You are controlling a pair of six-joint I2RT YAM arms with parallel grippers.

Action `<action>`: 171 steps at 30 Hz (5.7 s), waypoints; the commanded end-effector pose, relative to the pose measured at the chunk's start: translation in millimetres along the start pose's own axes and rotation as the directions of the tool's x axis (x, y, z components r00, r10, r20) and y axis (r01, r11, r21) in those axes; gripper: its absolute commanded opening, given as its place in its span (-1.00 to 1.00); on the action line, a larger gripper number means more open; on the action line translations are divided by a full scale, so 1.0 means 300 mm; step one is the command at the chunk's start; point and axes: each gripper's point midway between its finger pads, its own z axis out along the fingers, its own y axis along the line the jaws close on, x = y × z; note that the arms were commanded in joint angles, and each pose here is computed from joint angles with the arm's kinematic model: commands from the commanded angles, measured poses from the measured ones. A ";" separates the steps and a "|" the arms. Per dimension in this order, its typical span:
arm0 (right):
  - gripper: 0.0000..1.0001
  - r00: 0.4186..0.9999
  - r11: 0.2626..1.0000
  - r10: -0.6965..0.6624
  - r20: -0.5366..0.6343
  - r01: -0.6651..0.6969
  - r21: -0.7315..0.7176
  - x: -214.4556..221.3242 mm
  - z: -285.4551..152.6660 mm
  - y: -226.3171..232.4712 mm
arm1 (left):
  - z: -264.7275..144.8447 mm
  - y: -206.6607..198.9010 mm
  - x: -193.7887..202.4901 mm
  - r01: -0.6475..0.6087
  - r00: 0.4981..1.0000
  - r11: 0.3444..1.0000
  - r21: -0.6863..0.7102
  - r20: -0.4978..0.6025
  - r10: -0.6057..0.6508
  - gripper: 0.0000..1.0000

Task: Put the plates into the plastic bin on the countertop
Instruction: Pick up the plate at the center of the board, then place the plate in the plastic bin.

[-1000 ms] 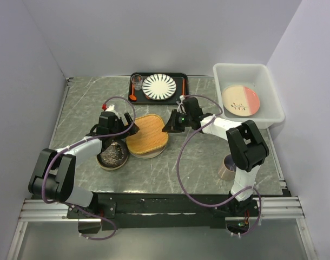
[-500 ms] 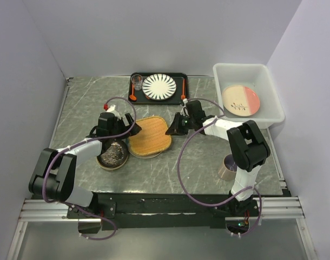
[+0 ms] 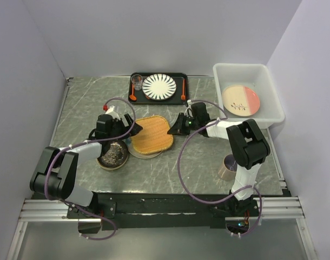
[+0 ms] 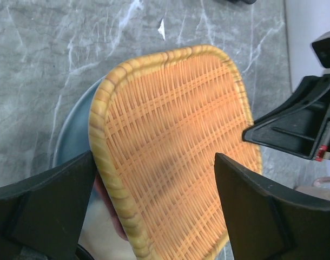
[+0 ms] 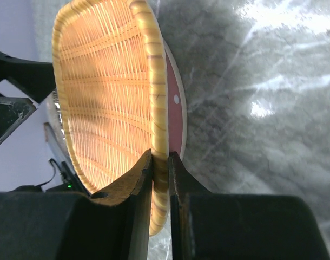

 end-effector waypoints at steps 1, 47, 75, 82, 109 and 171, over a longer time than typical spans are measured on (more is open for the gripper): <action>-0.94 1.000 0.999 0.003 -0.004 -0.003 -0.041 0.023 0.054 -0.025 | -0.015 -0.165 0.008 0.028 0.999 0.969 0.246 -0.023 -0.023 0.84; 0.64 0.990 0.997 -0.070 0.125 0.072 -0.011 -0.069 -0.045 0.050 | -0.015 -0.182 0.007 0.081 0.996 0.942 0.325 -0.048 -0.069 -0.99; 0.95 0.974 0.981 -0.122 0.192 0.148 -0.125 -0.031 -0.175 0.172 | -0.125 -0.305 -0.030 0.142 0.989 0.811 0.568 -0.049 -0.139 -0.99; 0.95 0.971 0.976 -0.131 0.201 0.162 -0.146 -0.015 -0.196 0.189 | -0.163 -0.344 -0.024 0.162 0.986 0.741 0.652 -0.075 -0.149 -0.99; -1.00 0.988 0.916 -0.090 0.122 0.131 -0.379 0.065 -0.199 0.321 | -0.147 -0.308 -0.011 0.136 0.990 0.784 0.606 -0.053 -0.131 -0.99; -1.00 0.912 0.961 0.028 0.409 0.089 -0.263 -0.356 -0.364 0.229 | -0.212 -0.199 -0.159 -0.140 0.963 0.976 0.168 0.253 0.095 0.99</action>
